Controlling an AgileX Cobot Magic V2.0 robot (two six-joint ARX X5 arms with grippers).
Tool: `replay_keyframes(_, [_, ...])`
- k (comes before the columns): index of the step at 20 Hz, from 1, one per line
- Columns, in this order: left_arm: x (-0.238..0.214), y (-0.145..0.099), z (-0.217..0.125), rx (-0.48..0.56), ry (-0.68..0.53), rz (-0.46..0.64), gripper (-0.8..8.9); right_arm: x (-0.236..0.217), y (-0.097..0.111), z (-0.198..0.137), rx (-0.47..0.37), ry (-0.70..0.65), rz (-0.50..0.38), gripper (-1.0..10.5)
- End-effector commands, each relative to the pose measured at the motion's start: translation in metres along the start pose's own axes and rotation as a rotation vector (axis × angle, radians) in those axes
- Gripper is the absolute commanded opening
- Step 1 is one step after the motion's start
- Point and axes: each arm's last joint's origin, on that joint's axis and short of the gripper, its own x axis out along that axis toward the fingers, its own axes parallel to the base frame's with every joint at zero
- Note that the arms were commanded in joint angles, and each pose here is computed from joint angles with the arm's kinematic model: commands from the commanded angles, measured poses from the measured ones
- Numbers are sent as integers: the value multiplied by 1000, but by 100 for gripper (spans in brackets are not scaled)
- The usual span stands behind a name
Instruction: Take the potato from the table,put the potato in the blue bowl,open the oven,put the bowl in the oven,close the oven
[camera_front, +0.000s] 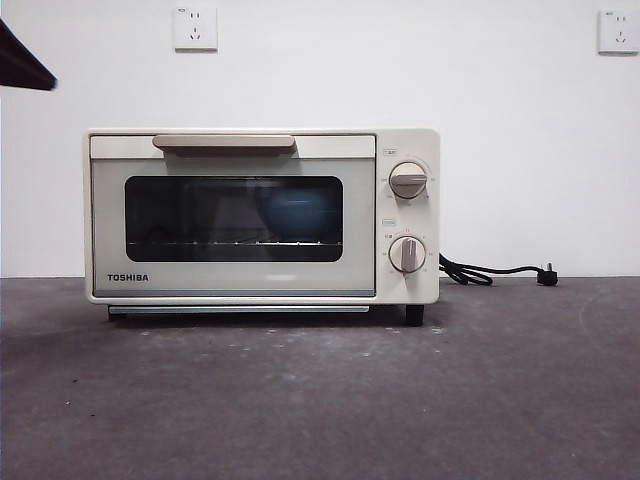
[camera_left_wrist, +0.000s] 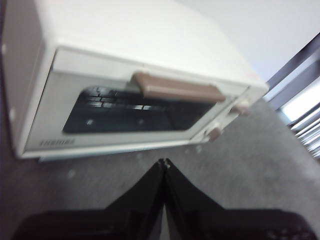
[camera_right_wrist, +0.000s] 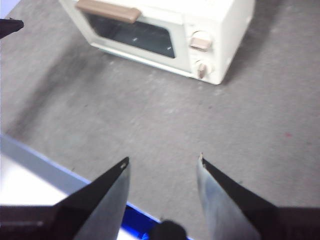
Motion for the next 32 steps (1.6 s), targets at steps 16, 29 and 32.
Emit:
replay_keyframes(16, [-89,-76,1,202,154,205,-8,27,7,11,-98,106,163,217])
replay_keyframes(29, [-93,-81,4,204,149,199,-4,27,7,10,-95,123,157,-12])
replay_keyframes(32, [-93,-81,4,204,149,199,-4,27,7,10,-63,125,155,5])
